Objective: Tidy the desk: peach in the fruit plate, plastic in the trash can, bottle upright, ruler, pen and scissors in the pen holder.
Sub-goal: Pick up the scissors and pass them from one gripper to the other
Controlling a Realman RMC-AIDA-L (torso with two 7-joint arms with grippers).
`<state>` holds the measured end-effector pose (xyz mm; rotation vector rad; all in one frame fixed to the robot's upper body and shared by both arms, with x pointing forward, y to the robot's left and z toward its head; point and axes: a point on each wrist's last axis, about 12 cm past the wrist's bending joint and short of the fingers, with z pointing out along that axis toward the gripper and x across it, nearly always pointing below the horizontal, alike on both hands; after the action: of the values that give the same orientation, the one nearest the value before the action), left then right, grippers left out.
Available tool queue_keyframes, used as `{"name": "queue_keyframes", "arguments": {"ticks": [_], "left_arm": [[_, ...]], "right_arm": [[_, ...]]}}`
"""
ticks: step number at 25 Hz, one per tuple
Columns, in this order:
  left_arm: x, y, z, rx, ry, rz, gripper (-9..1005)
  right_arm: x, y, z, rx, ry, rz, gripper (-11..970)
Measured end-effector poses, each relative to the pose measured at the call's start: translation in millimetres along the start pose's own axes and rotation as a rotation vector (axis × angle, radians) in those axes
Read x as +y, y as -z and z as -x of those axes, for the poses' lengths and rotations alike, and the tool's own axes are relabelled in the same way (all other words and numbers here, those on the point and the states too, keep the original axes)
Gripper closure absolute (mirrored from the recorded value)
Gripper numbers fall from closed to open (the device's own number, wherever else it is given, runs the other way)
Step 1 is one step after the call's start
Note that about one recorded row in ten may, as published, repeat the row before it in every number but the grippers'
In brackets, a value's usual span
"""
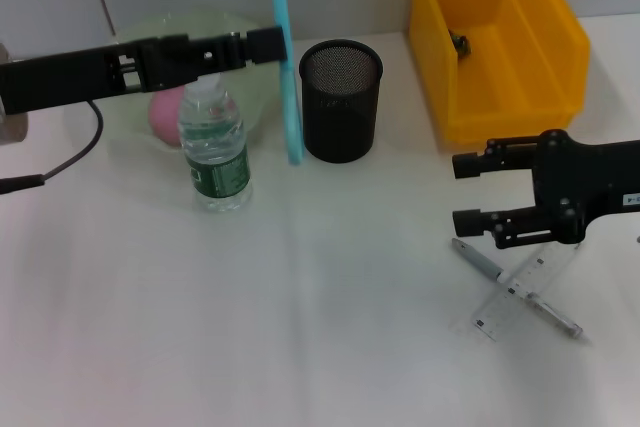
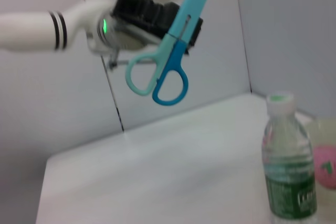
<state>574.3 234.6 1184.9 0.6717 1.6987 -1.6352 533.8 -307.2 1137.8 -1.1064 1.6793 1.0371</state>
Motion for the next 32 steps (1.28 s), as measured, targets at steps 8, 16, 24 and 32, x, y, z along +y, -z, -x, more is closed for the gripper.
{"name": "queue_keyframes", "arguments": {"ticks": [8, 16, 24, 32], "left_arm": [[6.0, -0.2, -15.0, -0.227, -0.028, -0.042, 779], [19.0, 0.7, -34.8, -0.431, 0.058, -0.028, 780], [29.5, -2.7, -65.4, -0.561, 0.143, 0.014, 780], [33.2, -11.7, -78.6, -0.668, 0.173, 0.037, 780]], "right_arm": [[14.3, 1.7, -15.2, -0.208, 0.051, -0.038, 218], [27.7, -6.8, -36.7, -0.342, 0.150, -0.147, 219], [31.3, -15.8, -47.2, -0.478, 0.264, -0.247, 218], [30.0, -40.4, -52.1, -0.552, 0.406, -0.358, 218]]}}
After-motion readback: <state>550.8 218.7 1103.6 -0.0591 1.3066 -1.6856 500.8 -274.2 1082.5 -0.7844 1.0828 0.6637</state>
